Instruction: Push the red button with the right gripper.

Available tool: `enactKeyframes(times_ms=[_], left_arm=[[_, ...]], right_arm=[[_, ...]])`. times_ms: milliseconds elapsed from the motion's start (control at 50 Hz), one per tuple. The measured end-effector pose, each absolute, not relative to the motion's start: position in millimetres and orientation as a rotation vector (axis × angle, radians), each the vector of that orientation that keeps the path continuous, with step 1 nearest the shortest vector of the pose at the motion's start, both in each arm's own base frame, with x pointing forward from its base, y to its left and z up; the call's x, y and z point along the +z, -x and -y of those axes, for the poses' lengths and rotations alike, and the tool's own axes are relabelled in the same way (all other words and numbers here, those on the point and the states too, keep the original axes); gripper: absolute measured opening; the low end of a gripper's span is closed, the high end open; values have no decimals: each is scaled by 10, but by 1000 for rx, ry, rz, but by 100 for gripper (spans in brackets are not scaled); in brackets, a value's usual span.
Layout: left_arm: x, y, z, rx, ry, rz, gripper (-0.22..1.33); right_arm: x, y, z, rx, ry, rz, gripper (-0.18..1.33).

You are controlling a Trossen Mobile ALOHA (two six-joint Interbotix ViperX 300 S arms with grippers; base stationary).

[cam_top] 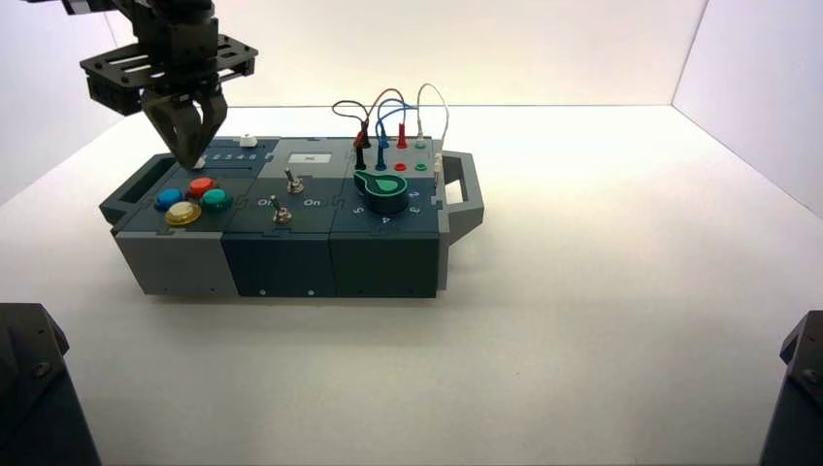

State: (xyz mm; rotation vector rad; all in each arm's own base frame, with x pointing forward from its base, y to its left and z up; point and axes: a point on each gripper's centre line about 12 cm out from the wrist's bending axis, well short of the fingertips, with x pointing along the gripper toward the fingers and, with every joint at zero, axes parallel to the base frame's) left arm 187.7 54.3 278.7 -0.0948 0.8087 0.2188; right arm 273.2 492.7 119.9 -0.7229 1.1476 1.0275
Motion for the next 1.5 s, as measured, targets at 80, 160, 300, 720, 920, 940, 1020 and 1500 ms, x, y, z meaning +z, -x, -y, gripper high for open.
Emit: enactKeyframes(times_ms=[80,160,300,720,920,940,1020,1500], left_arm=[[2789,-1874,-542,219,96,-809,83],[2789,-1874,-542,219,95,-809,83],[2789,-1875,-539,217,93,-809,83],[2784,-1876,-533,214,92,-809,83],[2787,-1880,-535,214,92,-809,83],[2787,-1880,-533,212,88,-810,83],[2787,-1880,-532,212,91,-809,83],[2786,-1879,-531,212,90,-811,83]], right_arm=[[1192,-2735,-4934,1027,724,-1149,-13],[1164,-2741,-4944,1027,728,-1156,-13],[1148,-2755,-4949,1024,730,-1159,-13],[1002,-2836,-4886,1003,735,-1201,-13],[1002,-2836,-4886,1002,737,-1204,-13],[993,-2837,-4885,1001,739,-1205,-13],[993,-2835,-4884,1002,738,-1207,-13],[1027,-2837,-4890,1001,736,-1208,-13]])
